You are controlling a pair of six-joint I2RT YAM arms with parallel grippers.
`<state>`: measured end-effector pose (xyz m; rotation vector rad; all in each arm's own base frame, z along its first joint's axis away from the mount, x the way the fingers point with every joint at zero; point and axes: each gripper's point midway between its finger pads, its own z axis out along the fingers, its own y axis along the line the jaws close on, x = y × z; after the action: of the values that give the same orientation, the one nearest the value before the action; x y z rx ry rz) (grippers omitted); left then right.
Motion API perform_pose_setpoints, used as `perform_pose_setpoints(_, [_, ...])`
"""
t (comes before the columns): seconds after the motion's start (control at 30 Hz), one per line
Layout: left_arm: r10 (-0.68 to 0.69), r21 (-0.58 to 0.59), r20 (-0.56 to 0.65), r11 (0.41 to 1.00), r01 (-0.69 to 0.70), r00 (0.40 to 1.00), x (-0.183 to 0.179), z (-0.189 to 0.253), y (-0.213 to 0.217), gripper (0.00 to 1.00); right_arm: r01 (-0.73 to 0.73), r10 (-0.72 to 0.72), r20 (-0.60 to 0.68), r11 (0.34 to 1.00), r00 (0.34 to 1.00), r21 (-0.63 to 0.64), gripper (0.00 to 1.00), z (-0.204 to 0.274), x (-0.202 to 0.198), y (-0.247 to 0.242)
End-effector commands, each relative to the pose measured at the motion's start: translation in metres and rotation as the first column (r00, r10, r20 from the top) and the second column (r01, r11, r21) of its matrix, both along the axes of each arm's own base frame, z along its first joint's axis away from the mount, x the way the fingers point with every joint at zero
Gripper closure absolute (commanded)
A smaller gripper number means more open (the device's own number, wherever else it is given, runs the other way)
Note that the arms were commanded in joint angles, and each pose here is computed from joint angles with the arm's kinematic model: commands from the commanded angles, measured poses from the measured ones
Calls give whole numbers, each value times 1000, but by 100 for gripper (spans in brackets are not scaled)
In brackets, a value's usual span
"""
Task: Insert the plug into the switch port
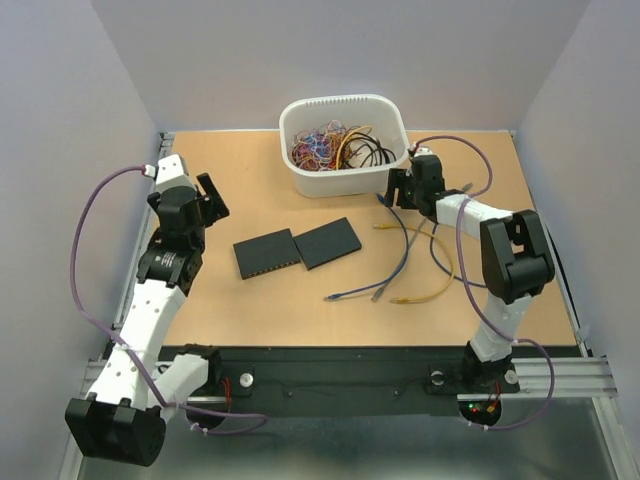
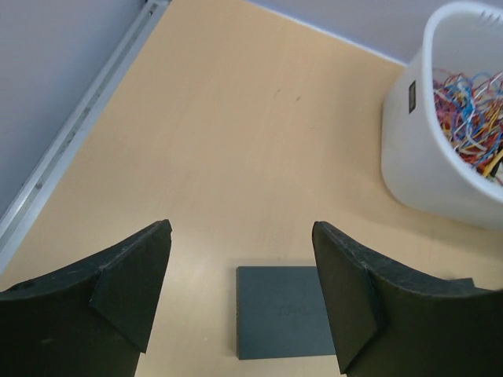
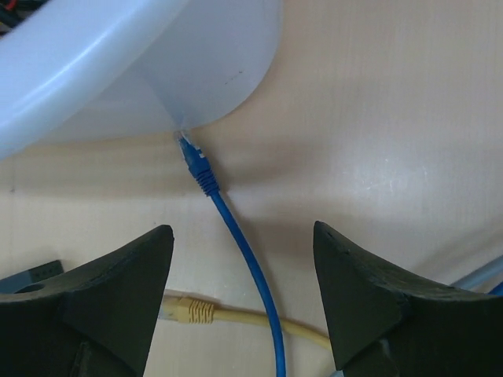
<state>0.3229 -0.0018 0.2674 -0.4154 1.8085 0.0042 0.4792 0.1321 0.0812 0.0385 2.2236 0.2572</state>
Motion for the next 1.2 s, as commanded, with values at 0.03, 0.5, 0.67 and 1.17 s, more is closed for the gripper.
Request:
perform_pose_setpoints(0.03, [-21,5,61,1000,20,998,-5,18,0,17,-18,19,17,997,1000,-73,24,-1,20,12])
perform_pose_setpoints(0.5, [-64,-4,76,998,64,995,-9,18,-6,18,-14,5,-71,993,997,-121,40,-44,30,22])
perform_pose_setpoints(0.67, [-67,-5,78,998,67,995,-8,19,-7,20,-22,10,-92,991,996,-135,58,-53,21,24])
perform_pose_setpoints(1.17, [-81,-4,68,997,81,994,-6,16,-10,21,-90,76,-146,991,986,-94,100,-67,-19,39])
